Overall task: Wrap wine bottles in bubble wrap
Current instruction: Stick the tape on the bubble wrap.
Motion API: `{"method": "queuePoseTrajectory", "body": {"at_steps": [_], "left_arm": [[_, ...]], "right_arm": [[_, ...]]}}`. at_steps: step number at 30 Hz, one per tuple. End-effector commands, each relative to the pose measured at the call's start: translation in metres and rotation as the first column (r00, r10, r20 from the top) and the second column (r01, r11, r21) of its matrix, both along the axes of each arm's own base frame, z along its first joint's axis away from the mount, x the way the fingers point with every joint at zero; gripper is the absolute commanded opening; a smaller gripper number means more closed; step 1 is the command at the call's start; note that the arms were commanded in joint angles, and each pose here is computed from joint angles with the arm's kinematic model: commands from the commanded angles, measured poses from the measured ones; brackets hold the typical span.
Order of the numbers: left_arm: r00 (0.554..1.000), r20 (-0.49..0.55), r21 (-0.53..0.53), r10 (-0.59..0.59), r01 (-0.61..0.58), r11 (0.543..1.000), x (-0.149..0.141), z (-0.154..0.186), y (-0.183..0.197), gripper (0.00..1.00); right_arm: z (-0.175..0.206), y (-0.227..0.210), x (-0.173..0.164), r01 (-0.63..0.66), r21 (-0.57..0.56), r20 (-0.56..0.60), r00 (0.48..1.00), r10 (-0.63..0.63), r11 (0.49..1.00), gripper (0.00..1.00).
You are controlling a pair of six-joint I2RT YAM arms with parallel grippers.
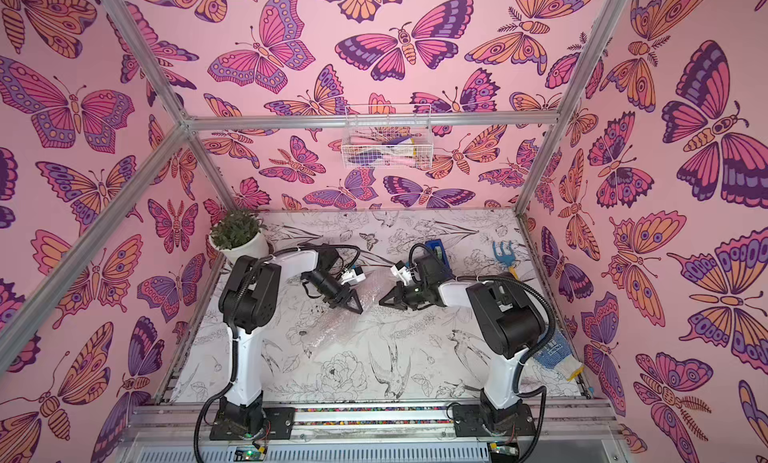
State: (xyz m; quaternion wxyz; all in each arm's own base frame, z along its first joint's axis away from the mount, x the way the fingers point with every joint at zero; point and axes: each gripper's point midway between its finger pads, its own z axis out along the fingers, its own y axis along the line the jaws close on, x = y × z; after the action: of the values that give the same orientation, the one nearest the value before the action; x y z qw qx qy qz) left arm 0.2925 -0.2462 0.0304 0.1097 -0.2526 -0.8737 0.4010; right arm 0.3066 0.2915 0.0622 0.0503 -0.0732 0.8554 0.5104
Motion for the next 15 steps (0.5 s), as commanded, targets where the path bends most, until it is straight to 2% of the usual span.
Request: {"method": "queuePoseTrajectory", "body": {"at_steps": [1, 6, 15], "left_arm": [[0.981, -0.187, 0.342, -0.054, 0.117, 0.933, -0.049, -0.074, 0.055, 0.16], [0.98, -0.191, 0.342, -0.054, 0.118, 0.932, -0.05, -0.074, 0.056, 0.16], [0.98, -0.189, 0.341, -0.055, 0.118, 0.933, -0.049, -0.074, 0.055, 0.16]], "right_arm": [[0.012, 0.016, 0.006, -0.055, 0.025, 0.033, 0.998, 0.054, 0.998, 0.0], [0.019, 0.032, 0.016, -0.064, 0.06, 0.036, 0.997, 0.062, 0.996, 0.0], [0.001, 0.035, 0.028, -0.028, 0.043, -0.008, 1.0, 0.028, 0.999, 0.0]]}}
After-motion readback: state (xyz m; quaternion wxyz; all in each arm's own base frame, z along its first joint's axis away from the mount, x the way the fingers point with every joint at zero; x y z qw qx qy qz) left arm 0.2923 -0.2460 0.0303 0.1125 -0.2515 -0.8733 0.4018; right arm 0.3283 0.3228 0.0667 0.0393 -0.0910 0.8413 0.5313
